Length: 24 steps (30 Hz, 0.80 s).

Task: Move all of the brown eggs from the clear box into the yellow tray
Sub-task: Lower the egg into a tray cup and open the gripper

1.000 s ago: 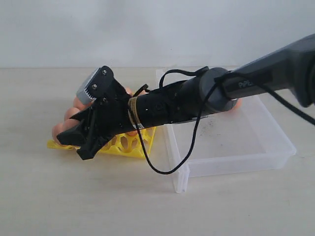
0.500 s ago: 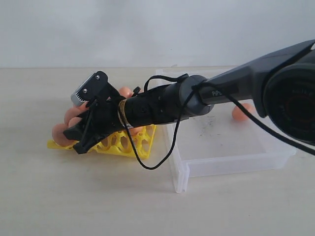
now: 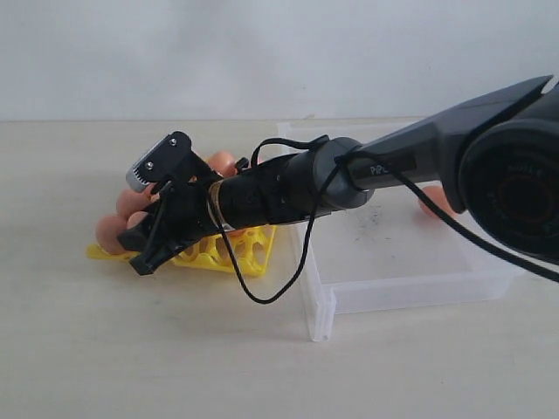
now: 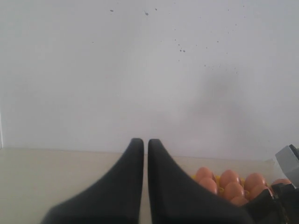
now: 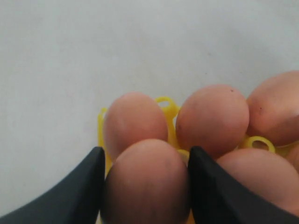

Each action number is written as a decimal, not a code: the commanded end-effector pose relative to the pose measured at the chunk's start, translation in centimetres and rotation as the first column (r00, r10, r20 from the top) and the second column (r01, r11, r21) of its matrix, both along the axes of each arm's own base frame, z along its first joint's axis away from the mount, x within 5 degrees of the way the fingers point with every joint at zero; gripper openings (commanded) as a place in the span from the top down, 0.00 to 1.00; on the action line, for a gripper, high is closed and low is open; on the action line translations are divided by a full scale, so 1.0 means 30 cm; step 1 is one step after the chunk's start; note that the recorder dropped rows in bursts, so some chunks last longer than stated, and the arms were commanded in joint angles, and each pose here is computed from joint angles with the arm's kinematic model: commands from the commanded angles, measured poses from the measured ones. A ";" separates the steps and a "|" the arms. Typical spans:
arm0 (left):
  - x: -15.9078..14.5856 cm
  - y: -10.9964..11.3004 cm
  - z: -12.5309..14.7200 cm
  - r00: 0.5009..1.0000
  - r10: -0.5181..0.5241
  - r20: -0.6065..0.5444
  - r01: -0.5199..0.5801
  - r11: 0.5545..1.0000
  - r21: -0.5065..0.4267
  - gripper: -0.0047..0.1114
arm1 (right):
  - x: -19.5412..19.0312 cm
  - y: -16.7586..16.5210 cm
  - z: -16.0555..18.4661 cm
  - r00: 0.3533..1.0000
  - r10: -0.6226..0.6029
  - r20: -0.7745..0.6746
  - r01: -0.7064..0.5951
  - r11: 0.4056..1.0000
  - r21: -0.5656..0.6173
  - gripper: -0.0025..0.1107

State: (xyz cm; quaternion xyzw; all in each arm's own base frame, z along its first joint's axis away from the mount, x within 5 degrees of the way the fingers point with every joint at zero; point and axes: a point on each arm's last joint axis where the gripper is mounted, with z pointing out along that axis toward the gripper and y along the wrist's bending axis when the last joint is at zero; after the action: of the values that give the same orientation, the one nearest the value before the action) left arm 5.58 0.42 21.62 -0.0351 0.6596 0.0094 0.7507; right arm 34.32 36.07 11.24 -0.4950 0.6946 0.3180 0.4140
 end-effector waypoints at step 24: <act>-0.001 0.000 0.005 1.000 -0.002 0.009 0.002 1.000 -0.001 0.93 | 0.045 -0.041 0.155 0.983 -0.151 0.105 0.155 0.987 -0.034 0.50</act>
State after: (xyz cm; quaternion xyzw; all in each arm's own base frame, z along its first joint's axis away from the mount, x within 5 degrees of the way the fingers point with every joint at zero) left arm 5.58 0.42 21.62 -0.0351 0.6596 0.0094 0.7507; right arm 35.13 35.42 13.86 -0.4801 0.7107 0.2627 0.4420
